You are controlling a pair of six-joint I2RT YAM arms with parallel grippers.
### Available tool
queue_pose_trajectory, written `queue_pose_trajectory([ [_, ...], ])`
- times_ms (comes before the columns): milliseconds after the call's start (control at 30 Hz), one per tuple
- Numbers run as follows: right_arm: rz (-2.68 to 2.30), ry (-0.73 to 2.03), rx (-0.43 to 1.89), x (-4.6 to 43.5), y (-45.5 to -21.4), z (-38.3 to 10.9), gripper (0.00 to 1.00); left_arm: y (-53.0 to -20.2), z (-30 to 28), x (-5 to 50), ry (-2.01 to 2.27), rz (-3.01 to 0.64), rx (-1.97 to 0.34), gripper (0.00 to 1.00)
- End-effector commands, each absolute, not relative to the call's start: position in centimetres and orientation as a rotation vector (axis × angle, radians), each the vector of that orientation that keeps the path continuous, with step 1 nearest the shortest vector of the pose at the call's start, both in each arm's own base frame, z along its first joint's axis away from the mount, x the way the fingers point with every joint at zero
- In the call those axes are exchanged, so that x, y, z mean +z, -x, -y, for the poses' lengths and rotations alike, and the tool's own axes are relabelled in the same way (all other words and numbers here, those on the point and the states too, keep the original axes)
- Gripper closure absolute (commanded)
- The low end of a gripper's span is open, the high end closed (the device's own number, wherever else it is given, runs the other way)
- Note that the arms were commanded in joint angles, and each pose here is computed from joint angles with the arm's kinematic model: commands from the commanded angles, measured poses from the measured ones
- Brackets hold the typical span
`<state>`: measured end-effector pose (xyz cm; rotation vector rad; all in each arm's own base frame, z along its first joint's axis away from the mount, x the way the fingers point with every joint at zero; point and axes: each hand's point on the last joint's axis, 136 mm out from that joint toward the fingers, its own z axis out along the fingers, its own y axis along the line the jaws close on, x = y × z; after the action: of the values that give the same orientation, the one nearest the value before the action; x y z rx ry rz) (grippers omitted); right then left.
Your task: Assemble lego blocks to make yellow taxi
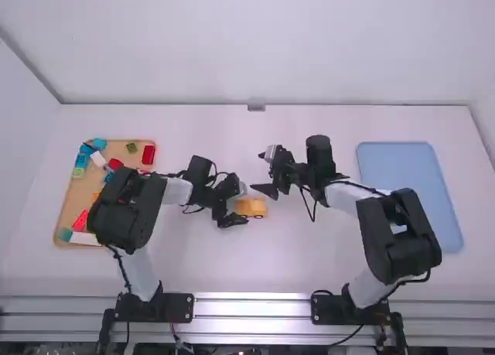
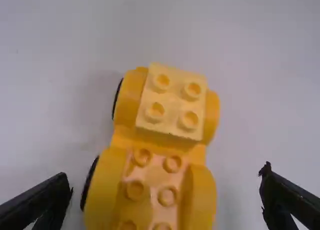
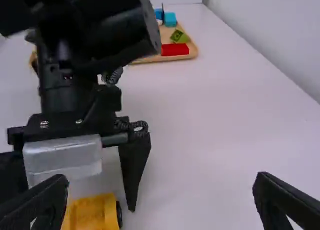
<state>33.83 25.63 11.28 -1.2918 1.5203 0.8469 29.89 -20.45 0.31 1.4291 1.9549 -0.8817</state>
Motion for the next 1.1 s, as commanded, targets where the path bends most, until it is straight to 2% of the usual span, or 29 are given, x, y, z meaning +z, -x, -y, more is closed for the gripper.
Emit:
queue_pose_trajectory([
  [0, -1.591, 1.222, 0.819, 11.6, -34.5, -26.3, 0.01, -32.5, 19.3, 4.3, -1.399, -1.996, -0.701, 0.01],
  [233, -1.503, 1.204, 0.848, 13.7, -34.5, -27.7, 0.02, -33.2, 15.8, 11.0, -1.321, -2.090, -0.442, 0.01],
  [333, -1.352, 1.268, 0.985, 16.1, -32.6, -28.7, 0.02, -33.8, 13.3, 13.7, -1.120, -2.144, -0.368, 0.01],
  [467, -1.423, 1.199, 1.038, 18.6, -34.5, -29.4, 0.02, -34.0, 8.9, 16.7, -0.794, -2.206, -0.312, 0.01],
  [533, -1.418, 1.251, 1.024, 19.5, -34.6, -30.4, 0.01, -33.7, 6.5, 18.1, -0.639, -2.209, -0.292, 0.01],
  [767, -1.422, 1.377, 0.927, 21.7, -34.3, -33.8, 0.02, -32.2, -0.4, 21.2, -0.159, -2.185, -0.249, 0.01],
  [933, -1.312, 1.452, 0.909, 23.4, -32.4, -36.7, 0.01, -30.7, -6.1, 21.8, 0.223, -2.151, -0.202, 0.01],
  [1067, -1.238, 1.472, 0.903, 24.3, -31.3, -38.4, 0.01, -28.7, -11.6, 20.8, 0.725, -2.103, -0.121, 0.01],
])
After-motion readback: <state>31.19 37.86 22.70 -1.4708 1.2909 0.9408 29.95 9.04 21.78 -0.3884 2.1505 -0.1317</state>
